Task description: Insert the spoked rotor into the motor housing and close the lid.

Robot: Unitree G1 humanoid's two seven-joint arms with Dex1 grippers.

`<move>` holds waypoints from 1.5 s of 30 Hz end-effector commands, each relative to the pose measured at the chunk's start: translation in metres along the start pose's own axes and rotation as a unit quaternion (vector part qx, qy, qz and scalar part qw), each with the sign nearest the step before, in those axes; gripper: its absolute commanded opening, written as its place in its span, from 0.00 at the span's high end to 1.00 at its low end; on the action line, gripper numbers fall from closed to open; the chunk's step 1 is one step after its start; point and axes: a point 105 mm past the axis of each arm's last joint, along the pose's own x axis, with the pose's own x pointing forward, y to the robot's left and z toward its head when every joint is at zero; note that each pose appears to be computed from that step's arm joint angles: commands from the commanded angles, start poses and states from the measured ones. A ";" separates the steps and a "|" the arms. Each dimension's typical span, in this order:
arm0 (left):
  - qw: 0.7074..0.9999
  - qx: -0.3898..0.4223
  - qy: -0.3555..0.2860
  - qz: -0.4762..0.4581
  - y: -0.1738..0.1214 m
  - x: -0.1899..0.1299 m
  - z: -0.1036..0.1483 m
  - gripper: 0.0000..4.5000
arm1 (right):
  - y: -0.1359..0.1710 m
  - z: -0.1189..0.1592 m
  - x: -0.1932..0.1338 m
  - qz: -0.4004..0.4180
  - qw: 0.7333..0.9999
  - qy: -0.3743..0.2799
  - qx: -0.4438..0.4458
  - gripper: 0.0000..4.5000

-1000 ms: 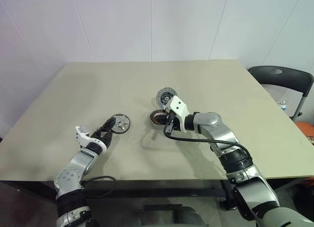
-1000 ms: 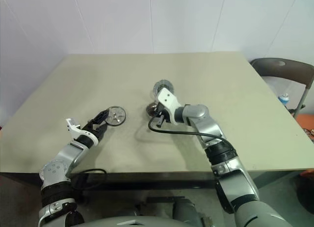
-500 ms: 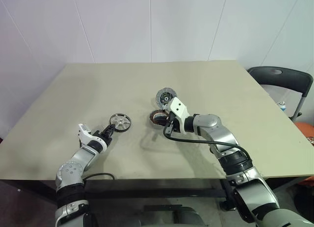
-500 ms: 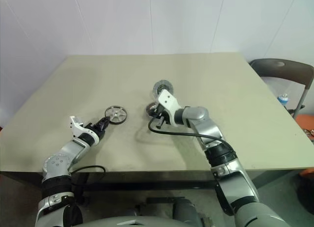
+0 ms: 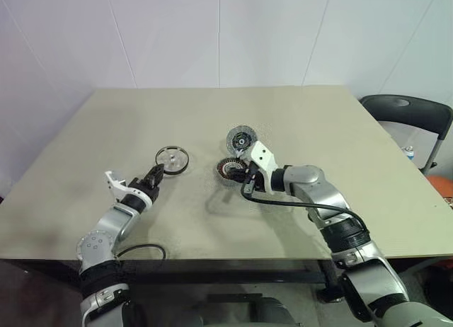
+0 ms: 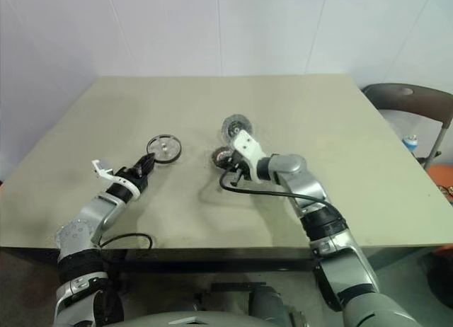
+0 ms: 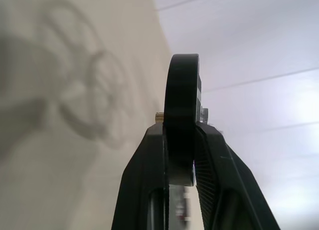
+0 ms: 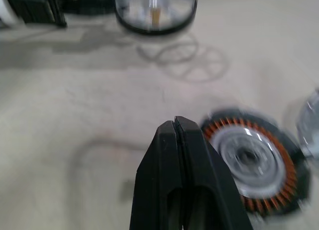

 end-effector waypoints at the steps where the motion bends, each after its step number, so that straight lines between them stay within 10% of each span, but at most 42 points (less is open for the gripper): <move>1: 0.998 0.004 0.040 -0.046 -0.028 0.017 -0.014 0.91 | -0.009 0.006 -0.017 -0.015 1.000 -0.010 -0.010 1.00; 20: 0.981 -0.021 0.188 -0.037 -0.030 0.055 -0.084 0.91 | -0.016 -0.020 -0.050 -0.067 0.997 0.020 0.018 1.00; 45: 0.980 -0.009 0.198 -0.017 -0.018 0.063 -0.084 0.91 | -0.013 -0.020 -0.050 -0.080 0.996 0.012 0.029 1.00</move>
